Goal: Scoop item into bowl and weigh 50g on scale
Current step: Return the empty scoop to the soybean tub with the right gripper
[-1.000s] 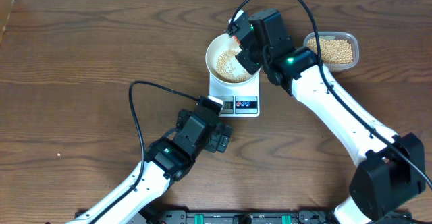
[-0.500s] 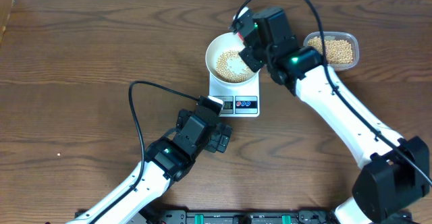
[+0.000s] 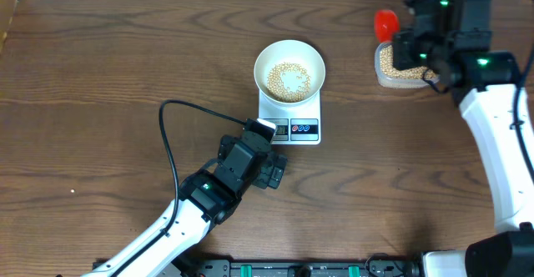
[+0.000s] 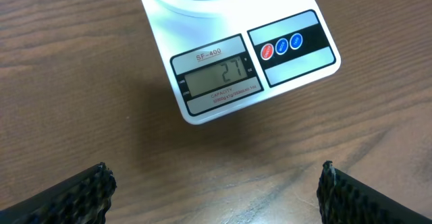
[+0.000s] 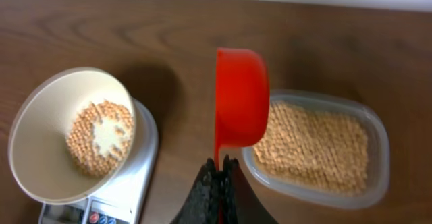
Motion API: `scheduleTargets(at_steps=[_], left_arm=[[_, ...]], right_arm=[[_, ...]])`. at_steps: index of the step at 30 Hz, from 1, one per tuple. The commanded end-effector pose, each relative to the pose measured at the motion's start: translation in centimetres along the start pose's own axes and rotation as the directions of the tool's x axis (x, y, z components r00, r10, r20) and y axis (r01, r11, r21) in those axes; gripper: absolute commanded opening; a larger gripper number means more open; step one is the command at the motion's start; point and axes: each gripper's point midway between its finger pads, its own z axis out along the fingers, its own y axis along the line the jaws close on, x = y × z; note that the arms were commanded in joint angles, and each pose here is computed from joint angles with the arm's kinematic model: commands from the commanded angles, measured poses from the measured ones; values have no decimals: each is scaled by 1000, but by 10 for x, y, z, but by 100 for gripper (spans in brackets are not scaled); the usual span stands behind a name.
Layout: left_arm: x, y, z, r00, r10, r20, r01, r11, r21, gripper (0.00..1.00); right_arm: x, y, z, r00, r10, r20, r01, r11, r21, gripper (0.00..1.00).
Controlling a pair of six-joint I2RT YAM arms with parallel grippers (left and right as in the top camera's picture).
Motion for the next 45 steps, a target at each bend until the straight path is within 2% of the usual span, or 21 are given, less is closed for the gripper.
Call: scheduleTargets(at_steps=[1,5,14,22,28,38,45], left_arm=[[2,0,0,1000,7,0,-7,1000,-1,98],[2,0,0,1000,7,0,-7,1000,-1,98],[2,0,0,1000,7,0,-7,1000,-1,98],[2,0,0,1000,7,0,-7,1000,-1,98],[2,0,0,1000,7,0,-7,1000,-1,98],[2,0,0,1000,7,0,-7,1000,-1,98],[2,0,0,1000,7,0,-7,1000,-1,98]], right_arm=[[22,-36,-11,990,119,-74,-116,992,41,1],[51,-70,-5,966,199,-165,-179,975,129,1],[92,-99,37,917,269,-296,-204,950,235,1],[112,-108,63,882,329,-337,-243,931,272,1],[120,-102,79,861,367,-352,-292,923,249,1],[118,-76,108,837,408,-365,-411,909,72,1],[120,-73,116,831,414,-371,-434,900,33,1]])
